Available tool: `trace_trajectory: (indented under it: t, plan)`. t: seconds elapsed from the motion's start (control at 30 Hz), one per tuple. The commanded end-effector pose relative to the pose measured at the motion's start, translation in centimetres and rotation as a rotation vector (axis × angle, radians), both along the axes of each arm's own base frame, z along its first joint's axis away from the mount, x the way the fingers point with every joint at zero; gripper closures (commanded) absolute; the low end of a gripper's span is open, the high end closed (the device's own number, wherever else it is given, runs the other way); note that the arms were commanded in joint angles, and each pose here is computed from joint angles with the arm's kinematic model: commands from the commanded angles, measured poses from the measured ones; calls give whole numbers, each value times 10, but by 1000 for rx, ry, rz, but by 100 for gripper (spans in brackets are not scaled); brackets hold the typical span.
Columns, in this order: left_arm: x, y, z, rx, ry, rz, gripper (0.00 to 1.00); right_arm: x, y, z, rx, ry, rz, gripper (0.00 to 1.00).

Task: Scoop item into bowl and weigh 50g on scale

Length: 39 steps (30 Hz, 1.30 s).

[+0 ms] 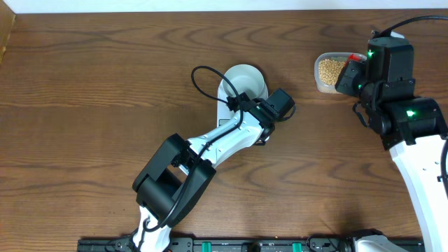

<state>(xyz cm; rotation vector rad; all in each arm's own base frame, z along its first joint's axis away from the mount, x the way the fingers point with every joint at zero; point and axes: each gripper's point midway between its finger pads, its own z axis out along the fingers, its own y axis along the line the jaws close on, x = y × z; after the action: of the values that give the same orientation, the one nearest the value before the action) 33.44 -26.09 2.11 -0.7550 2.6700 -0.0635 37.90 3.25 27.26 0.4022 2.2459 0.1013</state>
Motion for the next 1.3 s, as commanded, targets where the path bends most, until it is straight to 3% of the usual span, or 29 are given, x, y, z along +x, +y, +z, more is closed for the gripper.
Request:
trace_trajectory:
  t: [0.0, 1.27]
  plan:
    - [0, 4, -2, 23, -9, 8, 93, 1, -2, 10, 12, -23, -9, 99]
    - [2, 7, -19, 56, -3, 12, 93, 1, 0, 10, 17, -22, -4, 99]
